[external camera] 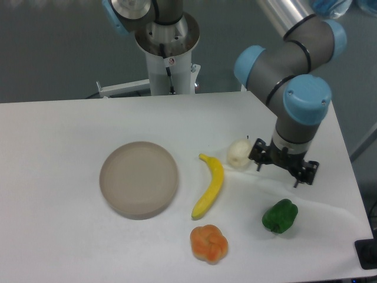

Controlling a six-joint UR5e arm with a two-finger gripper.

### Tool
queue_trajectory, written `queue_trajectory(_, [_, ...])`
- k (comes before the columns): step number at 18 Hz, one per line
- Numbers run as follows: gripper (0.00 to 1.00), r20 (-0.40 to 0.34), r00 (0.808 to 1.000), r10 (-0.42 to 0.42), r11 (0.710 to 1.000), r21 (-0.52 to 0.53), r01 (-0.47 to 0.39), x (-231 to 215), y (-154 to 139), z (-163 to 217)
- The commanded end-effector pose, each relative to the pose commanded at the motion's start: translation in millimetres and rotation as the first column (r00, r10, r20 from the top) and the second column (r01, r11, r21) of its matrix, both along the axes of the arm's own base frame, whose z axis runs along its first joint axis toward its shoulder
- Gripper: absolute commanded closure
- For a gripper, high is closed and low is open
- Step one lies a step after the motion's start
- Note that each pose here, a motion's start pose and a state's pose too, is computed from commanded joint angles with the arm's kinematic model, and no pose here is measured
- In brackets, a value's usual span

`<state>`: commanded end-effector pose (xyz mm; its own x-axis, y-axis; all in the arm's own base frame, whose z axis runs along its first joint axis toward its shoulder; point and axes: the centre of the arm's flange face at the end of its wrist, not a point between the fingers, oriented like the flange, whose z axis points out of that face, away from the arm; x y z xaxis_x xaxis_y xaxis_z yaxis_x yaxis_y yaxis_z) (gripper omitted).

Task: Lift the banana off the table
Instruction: 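Move the open gripper over the yellow banana, then lower the gripper onto the banana and close it around it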

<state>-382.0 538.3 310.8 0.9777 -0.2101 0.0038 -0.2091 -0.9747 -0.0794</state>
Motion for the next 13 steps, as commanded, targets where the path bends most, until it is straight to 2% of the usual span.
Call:
queue_trajectory(4, [0.0,-0.062,0.998,0.014,0.998,0.058,-0.011,18,-9,-40])
queue_trajectory(7, [0.0,-0.049,0.999,0.015,0.999,0.051,-0.012,28,-15,-54])
queue_trajectory(9, [0.0,-0.033,0.998,0.055,0.998,0.041,-0.054,45,-12,-65])
queue_trajectory(13, [0.0,-0.057,0.996,0.064,0.996,0.071,-0.06,69,-10,-87])
